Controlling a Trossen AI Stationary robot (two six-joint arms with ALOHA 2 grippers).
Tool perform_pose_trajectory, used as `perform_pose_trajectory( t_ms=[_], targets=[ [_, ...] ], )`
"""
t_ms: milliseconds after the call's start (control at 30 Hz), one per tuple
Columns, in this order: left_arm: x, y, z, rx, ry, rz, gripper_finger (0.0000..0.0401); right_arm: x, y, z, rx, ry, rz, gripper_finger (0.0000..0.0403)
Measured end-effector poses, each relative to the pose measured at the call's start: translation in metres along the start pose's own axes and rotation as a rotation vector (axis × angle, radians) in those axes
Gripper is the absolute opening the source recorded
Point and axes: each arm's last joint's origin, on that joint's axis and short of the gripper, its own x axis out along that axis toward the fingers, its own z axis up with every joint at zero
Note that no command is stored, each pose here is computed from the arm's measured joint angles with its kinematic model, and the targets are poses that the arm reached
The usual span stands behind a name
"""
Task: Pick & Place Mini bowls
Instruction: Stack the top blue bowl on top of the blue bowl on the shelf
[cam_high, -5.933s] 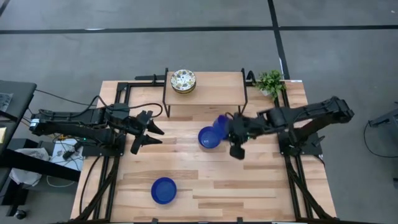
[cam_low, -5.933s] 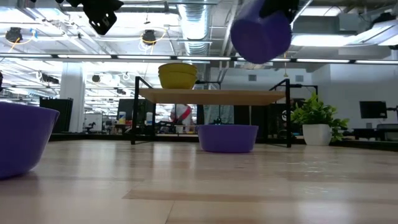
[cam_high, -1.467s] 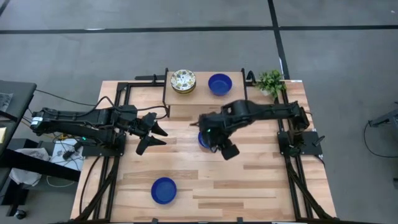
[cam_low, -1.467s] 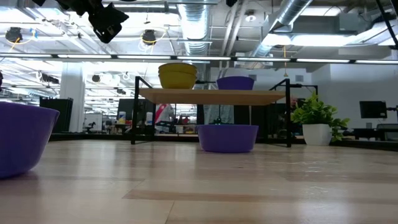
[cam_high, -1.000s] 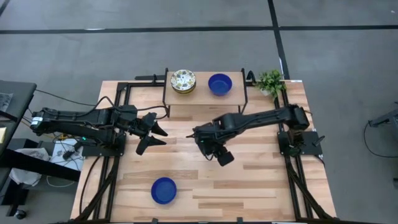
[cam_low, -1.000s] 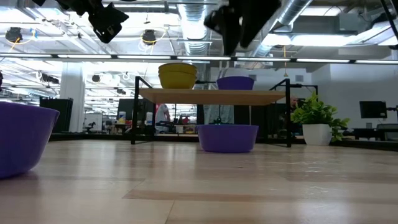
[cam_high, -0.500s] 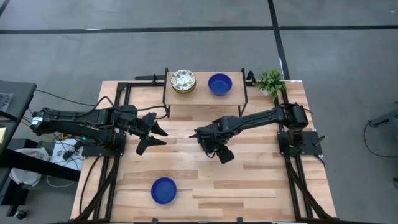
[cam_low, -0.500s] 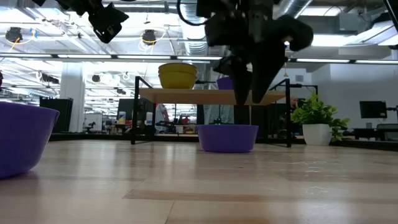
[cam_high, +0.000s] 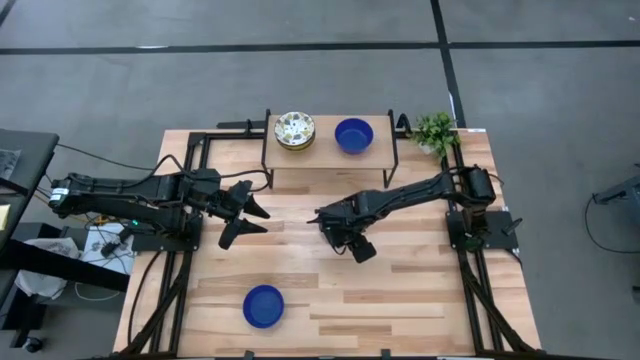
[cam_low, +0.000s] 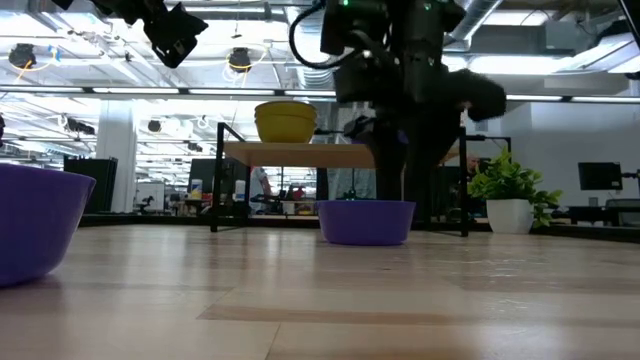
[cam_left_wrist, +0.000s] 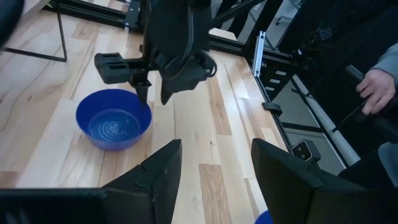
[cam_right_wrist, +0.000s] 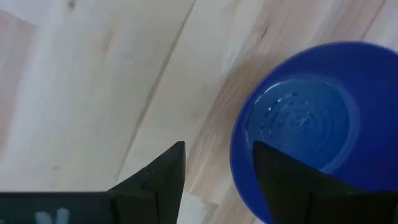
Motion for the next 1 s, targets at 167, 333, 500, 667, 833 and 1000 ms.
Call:
perform_pose_trajectory(
  t_ms=[167, 333, 500, 667, 833, 1000],
  targets=[
    [0.000, 0.000, 0.000, 0.000, 0.000, 0.000, 0.0192, 0.006, -0.005, -0.002, 0.006, -0.005, -0.077, 0.0176],
    [0.000, 0.000, 0.000, 0.000, 0.000, 0.000, 0.0192, 0.013, -0.011, -0.003, 0.020, 0.000, -0.076, 0.0171],
    [0.000, 0.000, 0.000, 0.000, -0.001, 0.000, 0.0192, 0.029, -0.011, -0.008, 0.002, 0.064, -0.017, 0.0171],
    [0.000, 0.000, 0.000, -0.002, -0.002, 0.000, 0.0192, 0.041, -0.012, -0.003, 0.016, 0.067, -0.019, 0.0170],
    [0.002, 0.000, 0.000, -0.002, 0.002, 0.000, 0.0192, 0.044, -0.013, -0.002, 0.024, 0.069, -0.023, 0.0136],
    [0.003, 0.001, 0.000, -0.001, 0.002, 0.000, 0.0192, 0.044, -0.013, -0.001, 0.039, 0.065, -0.024, 0.0071]
  ],
)
